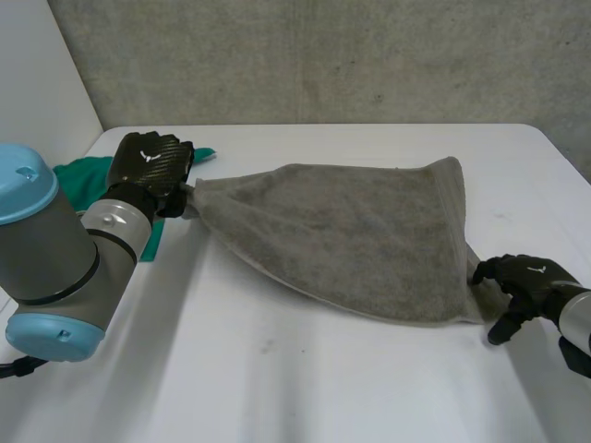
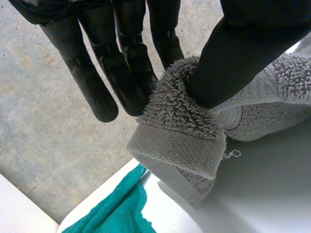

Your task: Fold the laundry.

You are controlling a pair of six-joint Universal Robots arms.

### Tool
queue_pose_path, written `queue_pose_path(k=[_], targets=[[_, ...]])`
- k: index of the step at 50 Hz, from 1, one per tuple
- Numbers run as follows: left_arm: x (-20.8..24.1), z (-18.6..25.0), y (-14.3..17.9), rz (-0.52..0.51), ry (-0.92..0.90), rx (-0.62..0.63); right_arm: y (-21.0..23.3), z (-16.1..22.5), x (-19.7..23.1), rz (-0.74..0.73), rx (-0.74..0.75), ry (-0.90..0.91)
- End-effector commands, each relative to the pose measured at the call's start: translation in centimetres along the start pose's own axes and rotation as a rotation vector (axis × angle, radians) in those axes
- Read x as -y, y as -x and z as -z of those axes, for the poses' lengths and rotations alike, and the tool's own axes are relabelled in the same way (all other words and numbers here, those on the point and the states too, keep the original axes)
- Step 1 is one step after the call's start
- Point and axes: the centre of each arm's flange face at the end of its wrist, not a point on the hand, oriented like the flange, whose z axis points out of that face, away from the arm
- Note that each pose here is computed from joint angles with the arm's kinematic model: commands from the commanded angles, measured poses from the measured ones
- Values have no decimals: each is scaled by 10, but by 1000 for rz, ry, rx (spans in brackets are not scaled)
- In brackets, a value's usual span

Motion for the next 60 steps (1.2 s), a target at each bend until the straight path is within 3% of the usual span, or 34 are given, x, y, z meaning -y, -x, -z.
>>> queue_pose_path(k=[1, 9, 45, 52, 56, 60], targets=[[0, 0, 1, 0, 0, 2, 13, -10, 1, -22, 37, -29], [0, 0, 1, 0, 0, 2, 28, -23, -4, -11, 88, -9], [-1, -1, 0, -1, 0, -6, 37, -57, 22, -6, 33, -77], [13, 11, 6, -14, 6, -8, 28, -31, 62, 38, 10, -131], [19, 28, 15, -47, 74, -16, 20, 21, 106, 224, -31, -156], [20, 52, 24, -181, 179, -55, 7, 60, 114, 427, -75, -62]])
